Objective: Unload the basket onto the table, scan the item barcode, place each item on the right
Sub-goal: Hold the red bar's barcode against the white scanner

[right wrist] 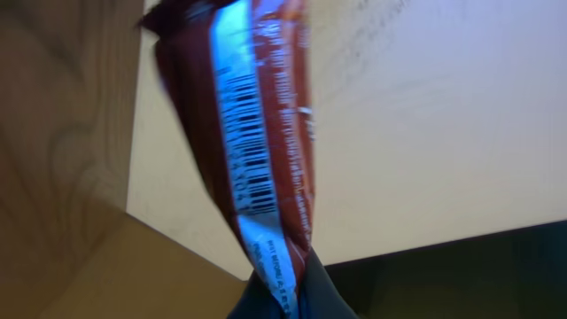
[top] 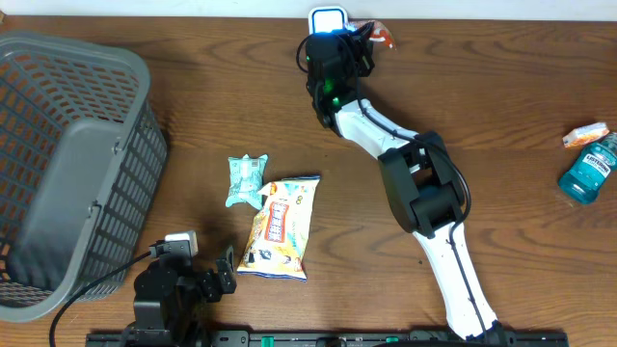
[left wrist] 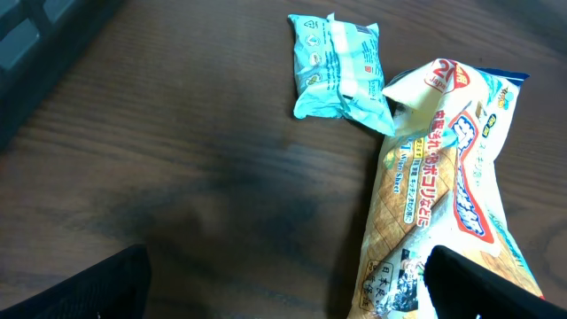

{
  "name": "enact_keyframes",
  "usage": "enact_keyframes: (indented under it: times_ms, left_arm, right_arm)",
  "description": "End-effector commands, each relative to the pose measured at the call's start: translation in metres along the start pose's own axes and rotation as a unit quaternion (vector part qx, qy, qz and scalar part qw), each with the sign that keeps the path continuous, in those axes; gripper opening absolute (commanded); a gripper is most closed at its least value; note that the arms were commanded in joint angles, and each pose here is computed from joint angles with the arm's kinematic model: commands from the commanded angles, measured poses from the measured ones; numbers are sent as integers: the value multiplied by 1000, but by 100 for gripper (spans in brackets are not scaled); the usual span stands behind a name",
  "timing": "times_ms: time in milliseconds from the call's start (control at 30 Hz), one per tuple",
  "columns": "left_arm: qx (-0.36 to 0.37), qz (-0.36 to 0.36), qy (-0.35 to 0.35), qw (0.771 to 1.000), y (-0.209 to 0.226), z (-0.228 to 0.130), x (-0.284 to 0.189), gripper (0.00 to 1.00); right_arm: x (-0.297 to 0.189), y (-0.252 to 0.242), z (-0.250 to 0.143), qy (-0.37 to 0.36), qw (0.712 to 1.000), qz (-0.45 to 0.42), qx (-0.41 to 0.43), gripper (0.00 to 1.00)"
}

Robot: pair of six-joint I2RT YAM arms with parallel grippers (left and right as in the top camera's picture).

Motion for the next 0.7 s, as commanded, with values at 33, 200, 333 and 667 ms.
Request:
enact_keyframes:
  times_ms: [33, 200, 333, 667]
  left_arm:
    - [-7, -4, 32, 999, 0, -11, 4, 98]
    - [-7, -4, 32, 999, 0, -11, 4, 98]
    - [-7, -4, 32, 999, 0, -11, 4, 98]
    - [-7, -4, 32, 999, 0, -11, 4, 98]
  right_arm:
    - [-3, -10, -1, -16, 1000, -1, 6, 1]
    - [-11, -9, 6, -33, 999, -4, 5, 1]
    - [-20, -11, 14, -53, 999, -11, 6, 1]
    - [-34, 19, 38, -88, 996, 9, -30, 1]
Point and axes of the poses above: each gripper's point midway between its finger pads, its own x axis out along the fingers, its own y axis along the line the jaws close on, z = x × y, the point moved 10 cm from there along -x, back along the fingers, and after that the axes turned 13 degrees about x, right-handed, at the moved point
